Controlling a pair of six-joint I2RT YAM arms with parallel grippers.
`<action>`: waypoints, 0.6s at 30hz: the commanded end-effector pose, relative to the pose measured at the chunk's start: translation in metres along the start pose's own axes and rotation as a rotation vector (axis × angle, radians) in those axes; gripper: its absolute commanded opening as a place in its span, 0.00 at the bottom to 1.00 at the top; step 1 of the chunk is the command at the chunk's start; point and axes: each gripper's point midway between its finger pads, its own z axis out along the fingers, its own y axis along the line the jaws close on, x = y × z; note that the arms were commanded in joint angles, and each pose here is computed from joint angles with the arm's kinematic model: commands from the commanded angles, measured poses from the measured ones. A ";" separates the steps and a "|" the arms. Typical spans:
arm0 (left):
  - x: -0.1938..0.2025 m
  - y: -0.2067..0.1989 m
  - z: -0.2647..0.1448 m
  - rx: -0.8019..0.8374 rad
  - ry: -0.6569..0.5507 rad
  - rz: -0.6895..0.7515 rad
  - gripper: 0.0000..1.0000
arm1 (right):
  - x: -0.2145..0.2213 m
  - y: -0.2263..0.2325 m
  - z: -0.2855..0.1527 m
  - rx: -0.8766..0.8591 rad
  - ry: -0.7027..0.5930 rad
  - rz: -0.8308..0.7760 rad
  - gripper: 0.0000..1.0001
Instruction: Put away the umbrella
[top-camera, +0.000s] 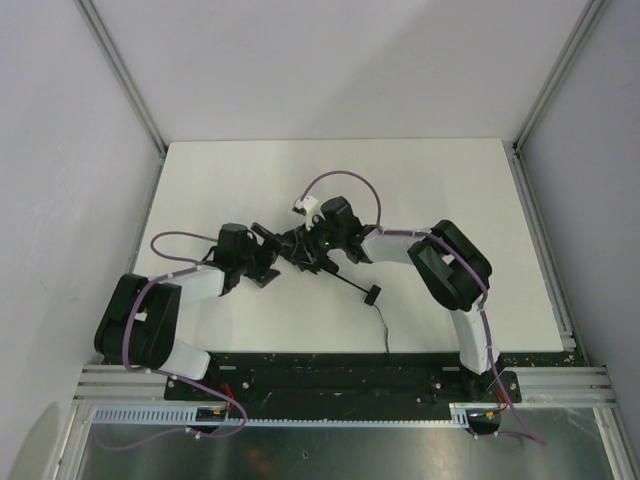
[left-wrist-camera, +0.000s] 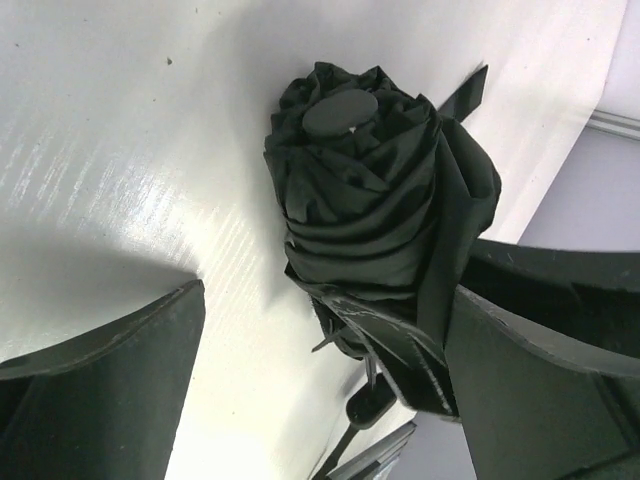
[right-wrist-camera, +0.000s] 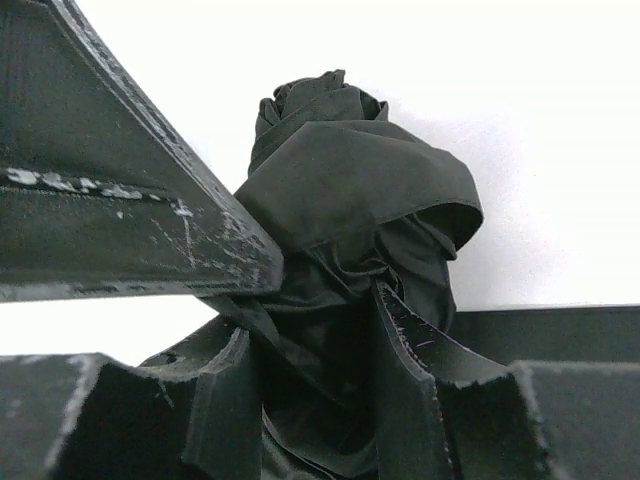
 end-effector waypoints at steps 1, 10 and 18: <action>0.003 0.002 -0.004 0.015 0.030 0.036 0.99 | 0.110 0.036 -0.014 -0.276 0.312 0.370 0.00; 0.003 0.005 0.017 -0.023 0.044 0.045 0.85 | 0.096 0.036 -0.018 -0.469 0.253 0.555 0.00; 0.010 0.013 0.024 -0.044 0.057 0.079 0.18 | 0.084 0.037 -0.020 -0.466 0.232 0.568 0.00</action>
